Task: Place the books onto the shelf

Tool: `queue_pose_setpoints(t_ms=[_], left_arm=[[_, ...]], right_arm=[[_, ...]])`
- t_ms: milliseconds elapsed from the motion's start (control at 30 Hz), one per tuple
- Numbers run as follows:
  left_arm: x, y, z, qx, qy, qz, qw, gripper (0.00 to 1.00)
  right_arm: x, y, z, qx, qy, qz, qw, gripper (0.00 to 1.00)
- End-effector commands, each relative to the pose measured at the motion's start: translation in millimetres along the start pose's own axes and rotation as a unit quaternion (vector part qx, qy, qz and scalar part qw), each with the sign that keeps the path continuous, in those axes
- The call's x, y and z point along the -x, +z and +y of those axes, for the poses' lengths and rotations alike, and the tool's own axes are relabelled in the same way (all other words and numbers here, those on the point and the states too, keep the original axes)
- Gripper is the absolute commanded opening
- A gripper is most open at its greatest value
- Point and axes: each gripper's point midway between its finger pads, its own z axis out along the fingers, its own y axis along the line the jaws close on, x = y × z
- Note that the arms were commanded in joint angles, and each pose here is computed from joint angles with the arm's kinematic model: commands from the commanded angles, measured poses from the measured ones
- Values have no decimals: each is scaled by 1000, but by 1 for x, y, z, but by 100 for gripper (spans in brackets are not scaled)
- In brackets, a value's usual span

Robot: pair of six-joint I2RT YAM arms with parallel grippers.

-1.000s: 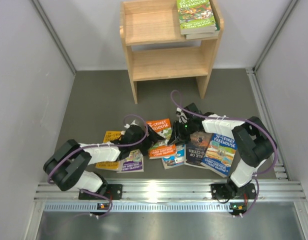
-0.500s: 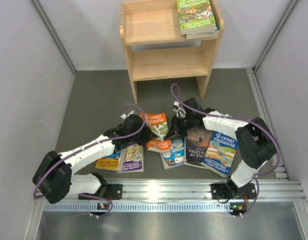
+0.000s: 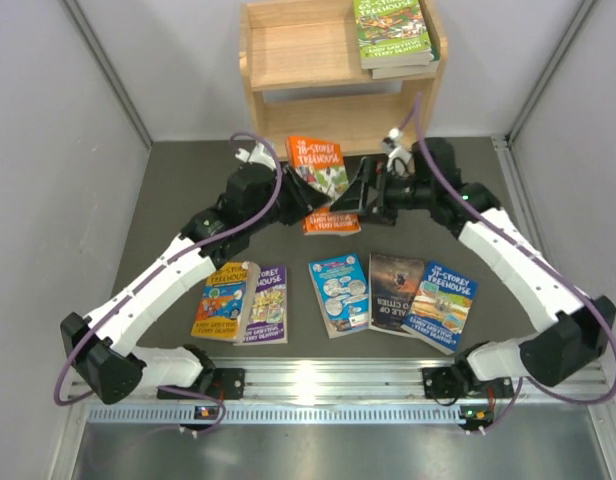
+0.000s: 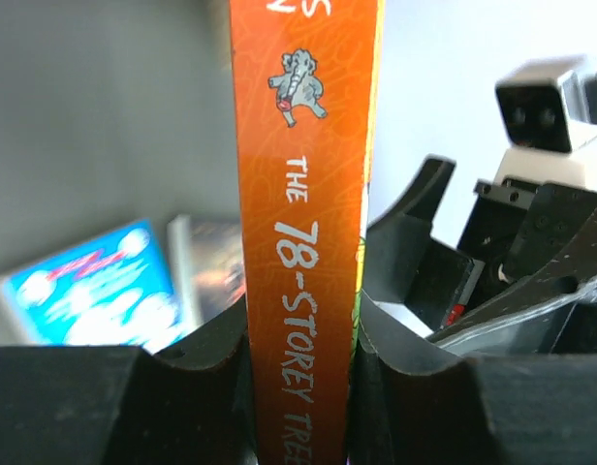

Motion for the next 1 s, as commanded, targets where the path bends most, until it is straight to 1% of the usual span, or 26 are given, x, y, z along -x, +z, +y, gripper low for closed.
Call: queue_pose_setpoints(t_ms=[0,67,133,167,233,267,300,367,400,433,467,567,700,800,967], left_arm=[[45,-14,-65,-91,16,-57,994,0],[52,-12,-75,-105,-6,-66,992,0],[57,-10,-80,-116,-31,-78,990,0],[58,-9,-76,-110,-45,-87,989,0],[68,-10,-77,-118,-80,-116,983,0],[68,-11,-76,-123,-95,-122,980,0],[73,-12,-76,-126,-103,-134,977,0],[74,-14,-79,-139,-114,-141,974,0],[78,-17,-86,-153,-123,-147,969,0],[78,-19,-91,-161,-127,-148,967,0],[80,-23,-100,-175,-130,-152,964,0],[79,-31,-116,-189,-128,-158,961,0],[73,-38,-128,-199,-132,-159,958,0],[67,-46,-137,-211,-133,-155,956,0],[59,-65,-144,-230,-134,-143,953,0]], right_arm=[[25,-61,41,19,-9,-71,997,100],[23,-78,46,18,11,-87,996,100],[17,-85,51,26,32,-89,995,100],[14,-88,53,30,43,-93,994,100],[9,-98,65,63,72,-111,989,100],[5,-97,64,71,106,-111,986,100],[9,-109,79,103,96,-134,981,100],[8,-117,92,140,109,-146,973,100],[5,-118,92,154,146,-145,967,100],[7,-120,101,179,143,-152,962,100],[6,-119,102,187,167,-147,957,100],[2,-107,98,191,199,-140,951,100],[-4,-86,100,207,221,-129,944,100],[-2,-77,103,204,220,-137,944,100],[11,-77,106,193,195,-160,948,100]])
